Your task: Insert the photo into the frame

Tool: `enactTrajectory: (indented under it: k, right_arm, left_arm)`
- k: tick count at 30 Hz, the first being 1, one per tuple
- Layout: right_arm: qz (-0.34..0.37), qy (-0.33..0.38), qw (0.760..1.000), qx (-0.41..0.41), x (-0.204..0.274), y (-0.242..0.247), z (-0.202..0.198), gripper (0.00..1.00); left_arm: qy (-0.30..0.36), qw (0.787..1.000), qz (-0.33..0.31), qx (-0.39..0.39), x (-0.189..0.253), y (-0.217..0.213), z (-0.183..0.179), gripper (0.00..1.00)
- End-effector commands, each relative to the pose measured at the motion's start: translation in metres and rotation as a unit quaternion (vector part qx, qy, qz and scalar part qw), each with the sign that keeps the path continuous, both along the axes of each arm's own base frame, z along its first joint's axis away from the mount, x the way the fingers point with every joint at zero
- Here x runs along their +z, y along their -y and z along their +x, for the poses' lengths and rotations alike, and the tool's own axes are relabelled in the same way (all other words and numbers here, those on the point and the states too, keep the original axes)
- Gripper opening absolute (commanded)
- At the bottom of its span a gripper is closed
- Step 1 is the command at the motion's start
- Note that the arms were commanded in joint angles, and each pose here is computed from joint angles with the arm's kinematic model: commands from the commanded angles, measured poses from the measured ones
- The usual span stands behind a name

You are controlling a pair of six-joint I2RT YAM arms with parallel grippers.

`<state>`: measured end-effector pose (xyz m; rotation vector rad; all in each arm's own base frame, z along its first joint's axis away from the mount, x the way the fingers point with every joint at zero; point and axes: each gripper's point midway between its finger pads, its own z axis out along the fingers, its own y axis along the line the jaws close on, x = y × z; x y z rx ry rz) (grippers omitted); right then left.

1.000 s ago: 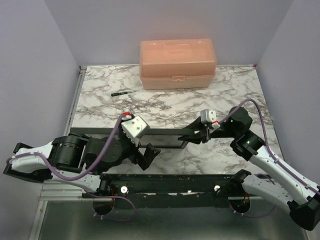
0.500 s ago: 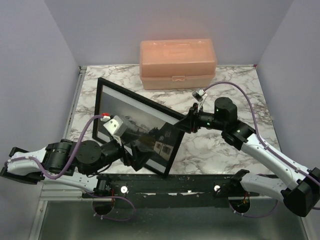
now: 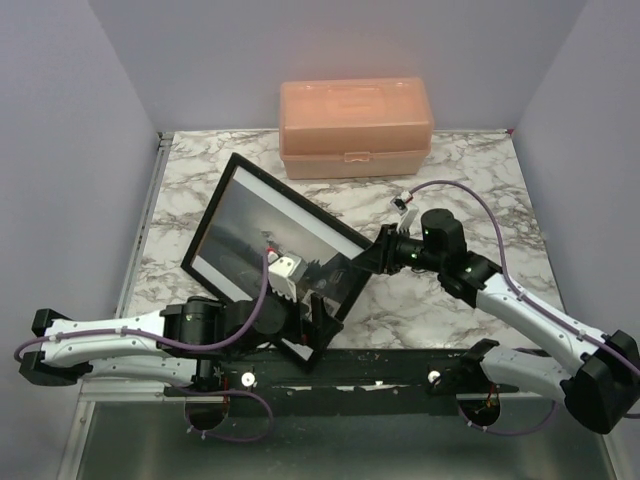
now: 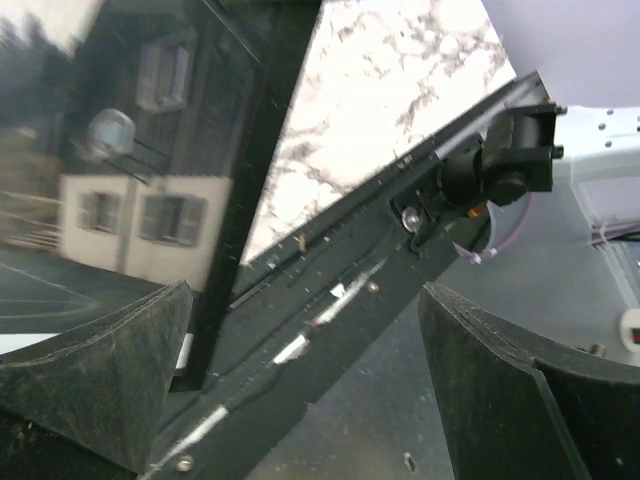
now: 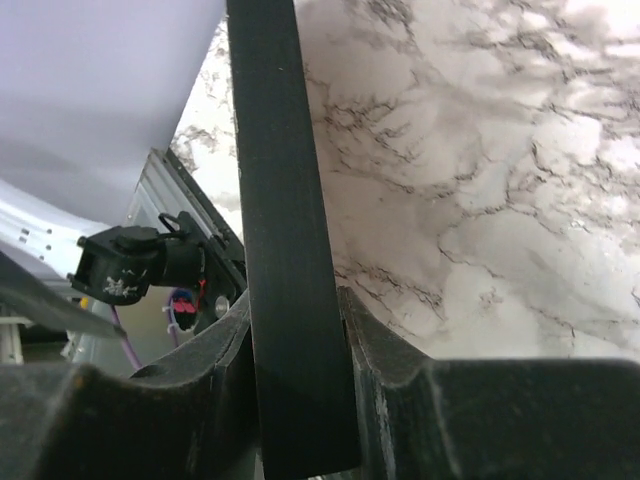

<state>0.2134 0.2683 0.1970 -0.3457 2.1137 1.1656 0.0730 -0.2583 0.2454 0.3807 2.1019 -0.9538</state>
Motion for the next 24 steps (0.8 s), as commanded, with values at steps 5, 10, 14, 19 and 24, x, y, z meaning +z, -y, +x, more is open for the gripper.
enactTrajectory:
  k: [5,10,14,19,24]
  right_arm:
    - [-0.148,-0.067,0.982,-0.092,-0.098,0.042,0.024,0.03]
    - [-0.176,-0.086,0.974,-0.112,-0.127,0.059,0.035,0.07]
    - [-0.172,-0.131,0.971,-0.103,-0.149,0.064,0.04,0.12]
    - [-0.183,-0.175,0.963,-0.091,-0.176,0.066,0.045,0.19]
    - [-0.189,-0.199,0.958,-0.084,-0.193,0.065,0.047,0.45]
  left_arm:
    - [-0.14,0.988,-0.059,-0.029,-0.037,0.046,-0.032,0.98]
    - [-0.156,0.987,-0.016,-0.021,-0.058,0.05,-0.034,0.99]
    - [-0.153,0.988,0.015,-0.011,-0.061,0.048,-0.03,0.99]
    - [-0.145,0.989,0.036,-0.007,-0.061,0.045,-0.027,0.98]
    - [-0.146,0.988,0.056,0.0,-0.062,0.04,-0.026,0.99]
